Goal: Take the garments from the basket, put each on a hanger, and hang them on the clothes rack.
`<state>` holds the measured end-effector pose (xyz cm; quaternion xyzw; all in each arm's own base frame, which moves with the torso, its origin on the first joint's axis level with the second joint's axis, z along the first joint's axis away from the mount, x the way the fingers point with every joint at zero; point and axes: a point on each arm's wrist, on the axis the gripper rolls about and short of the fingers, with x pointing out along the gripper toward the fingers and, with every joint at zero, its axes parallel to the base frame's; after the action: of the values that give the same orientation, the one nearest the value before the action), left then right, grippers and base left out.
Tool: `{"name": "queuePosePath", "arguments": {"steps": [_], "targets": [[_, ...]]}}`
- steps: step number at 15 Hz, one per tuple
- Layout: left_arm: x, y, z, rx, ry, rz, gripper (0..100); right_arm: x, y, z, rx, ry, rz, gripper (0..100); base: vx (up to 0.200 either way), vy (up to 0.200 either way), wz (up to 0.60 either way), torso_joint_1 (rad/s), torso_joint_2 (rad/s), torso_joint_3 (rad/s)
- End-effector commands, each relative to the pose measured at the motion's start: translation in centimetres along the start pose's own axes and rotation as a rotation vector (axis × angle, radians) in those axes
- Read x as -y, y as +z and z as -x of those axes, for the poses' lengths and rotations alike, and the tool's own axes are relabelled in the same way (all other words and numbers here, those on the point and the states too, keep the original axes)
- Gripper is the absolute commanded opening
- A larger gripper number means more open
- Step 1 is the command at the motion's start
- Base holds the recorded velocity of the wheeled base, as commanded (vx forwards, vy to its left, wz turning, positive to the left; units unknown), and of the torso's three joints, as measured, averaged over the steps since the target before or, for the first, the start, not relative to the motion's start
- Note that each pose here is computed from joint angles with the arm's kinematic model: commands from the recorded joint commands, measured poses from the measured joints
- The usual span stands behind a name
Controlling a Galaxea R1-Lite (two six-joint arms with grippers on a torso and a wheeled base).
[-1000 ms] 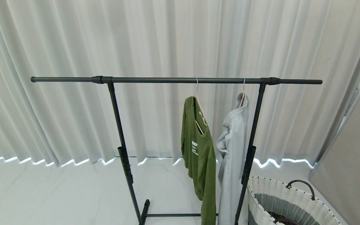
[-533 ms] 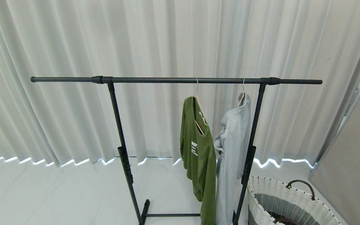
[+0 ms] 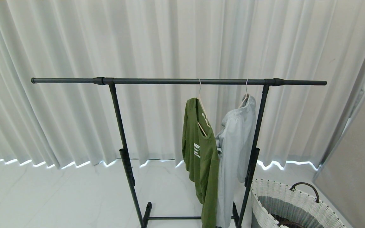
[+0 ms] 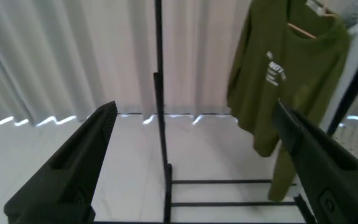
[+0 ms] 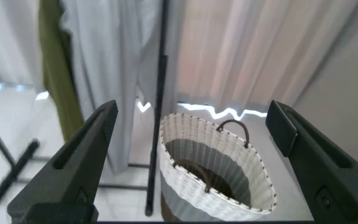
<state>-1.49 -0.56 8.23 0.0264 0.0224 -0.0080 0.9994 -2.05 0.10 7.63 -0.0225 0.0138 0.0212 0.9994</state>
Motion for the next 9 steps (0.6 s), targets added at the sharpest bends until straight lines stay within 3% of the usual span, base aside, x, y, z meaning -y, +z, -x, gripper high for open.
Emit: {"name": "queuePosePath", "arguments": {"steps": [1,2,4,6,7,8,9], "targets": [[0.05,0.02,-0.03,-0.002,-0.027,0.003,100,-0.02,-0.08,0.21,0.026,-0.011,0.004,100,0.000,0.000,0.00,0.000,0.00,0.000],[0.13,0.00,-0.02,-0.004,-0.144,0.018,100,-0.02,-0.08,0.21,0.026,-0.010,0.053,100,0.000,0.000,0.00,0.000,0.00,0.000],[-0.07,-0.08,0.32,0.033,-0.266,0.009,100,-0.02,-0.08,0.21,0.026,-0.010,0.046,100,0.000,0.000,0.00,0.000,0.00,0.000],[-0.06,-0.22,0.84,0.103,-0.184,-0.003,100,-0.02,-0.08,0.21,0.026,-0.011,0.044,100,0.000,0.000,0.00,0.000,0.00,0.000],[-0.51,-0.20,0.78,0.094,0.010,-0.014,100,-0.02,-0.08,0.21,0.026,-0.011,0.049,100,0.000,0.000,0.00,0.000,0.00,0.000],[-0.69,-0.39,0.79,0.075,0.095,0.014,100,-0.02,-0.08,0.21,0.026,-0.011,0.052,100,0.000,0.000,0.00,0.000,0.00,0.000],[-0.68,-0.42,0.78,0.073,0.088,0.041,100,-0.02,-0.08,0.21,0.026,-0.013,0.049,100,0.000,0.000,0.00,0.000,0.00,0.000]]}}
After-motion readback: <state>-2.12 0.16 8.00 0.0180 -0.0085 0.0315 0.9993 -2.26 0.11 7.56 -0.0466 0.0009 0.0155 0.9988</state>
